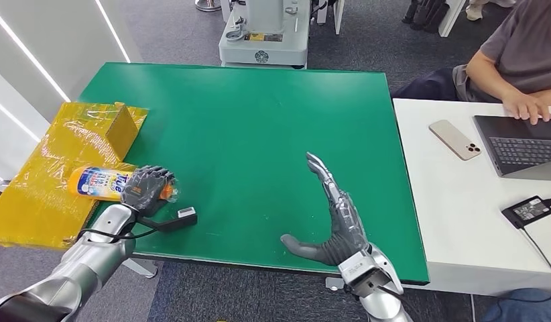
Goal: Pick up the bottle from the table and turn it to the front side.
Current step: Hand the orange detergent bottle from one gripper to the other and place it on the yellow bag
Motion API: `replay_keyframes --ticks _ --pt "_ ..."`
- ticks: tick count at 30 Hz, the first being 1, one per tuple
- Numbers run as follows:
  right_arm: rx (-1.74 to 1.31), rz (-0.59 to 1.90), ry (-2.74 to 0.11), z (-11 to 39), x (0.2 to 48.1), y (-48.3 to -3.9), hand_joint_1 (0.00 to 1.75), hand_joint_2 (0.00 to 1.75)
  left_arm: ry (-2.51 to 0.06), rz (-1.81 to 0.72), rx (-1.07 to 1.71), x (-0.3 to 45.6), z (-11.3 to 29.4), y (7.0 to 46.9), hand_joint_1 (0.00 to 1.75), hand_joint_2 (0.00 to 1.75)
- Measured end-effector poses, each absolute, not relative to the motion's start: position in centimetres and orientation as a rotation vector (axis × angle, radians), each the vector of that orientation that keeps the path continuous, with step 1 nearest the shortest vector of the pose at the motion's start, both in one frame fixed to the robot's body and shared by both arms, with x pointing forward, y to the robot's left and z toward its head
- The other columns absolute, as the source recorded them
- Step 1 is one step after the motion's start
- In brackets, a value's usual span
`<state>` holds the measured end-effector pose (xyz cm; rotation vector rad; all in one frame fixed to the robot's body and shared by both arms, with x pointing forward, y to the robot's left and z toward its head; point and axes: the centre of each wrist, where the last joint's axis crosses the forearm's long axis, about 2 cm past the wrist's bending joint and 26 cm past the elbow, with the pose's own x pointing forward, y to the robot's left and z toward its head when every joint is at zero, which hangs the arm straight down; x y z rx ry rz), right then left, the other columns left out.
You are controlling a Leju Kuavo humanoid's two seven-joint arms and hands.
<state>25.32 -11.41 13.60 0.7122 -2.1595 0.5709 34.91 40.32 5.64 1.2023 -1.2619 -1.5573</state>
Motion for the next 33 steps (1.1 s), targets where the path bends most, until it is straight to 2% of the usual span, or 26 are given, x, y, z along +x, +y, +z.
replay_keyframes --ticks 2,3,6,7,25,30,33 --pt "0.716 0.578 -2.157 13.5 25.35 -11.4 0.0 1.75 -1.264 -1.558 1.206 34.92 5.65 40.3 1.72 1.75" --pt "0.717 0.581 -2.155 13.46 25.38 -11.4 0.0 1.75 -1.263 -1.557 1.207 34.91 5.64 40.3 1.34 1.75" --pt "0.717 0.588 -2.152 13.39 25.5 -11.4 0.0 1.75 -1.24 -1.551 1.206 34.88 5.57 40.28 0.06 1.75" --pt "0.716 0.588 -2.152 13.37 25.54 -11.41 0.0 1.75 -1.227 -1.55 1.205 34.87 5.53 40.26 0.0 1.75" --pt "0.68 0.522 -2.174 13.3 25.88 -11.87 0.0 1.75 -1.209 -1.525 1.2 34.84 5.36 39.94 0.0 1.75" --pt "0.679 0.521 -2.172 13.27 25.87 -11.87 0.0 1.75 -1.276 -1.468 1.198 34.55 5.21 40.05 0.0 1.75" --pt "0.671 0.516 -2.17 13.23 25.84 -11.9 0.0 1.75 -1.411 -1.422 1.145 34.03 5.0 39.63 0.0 1.75"
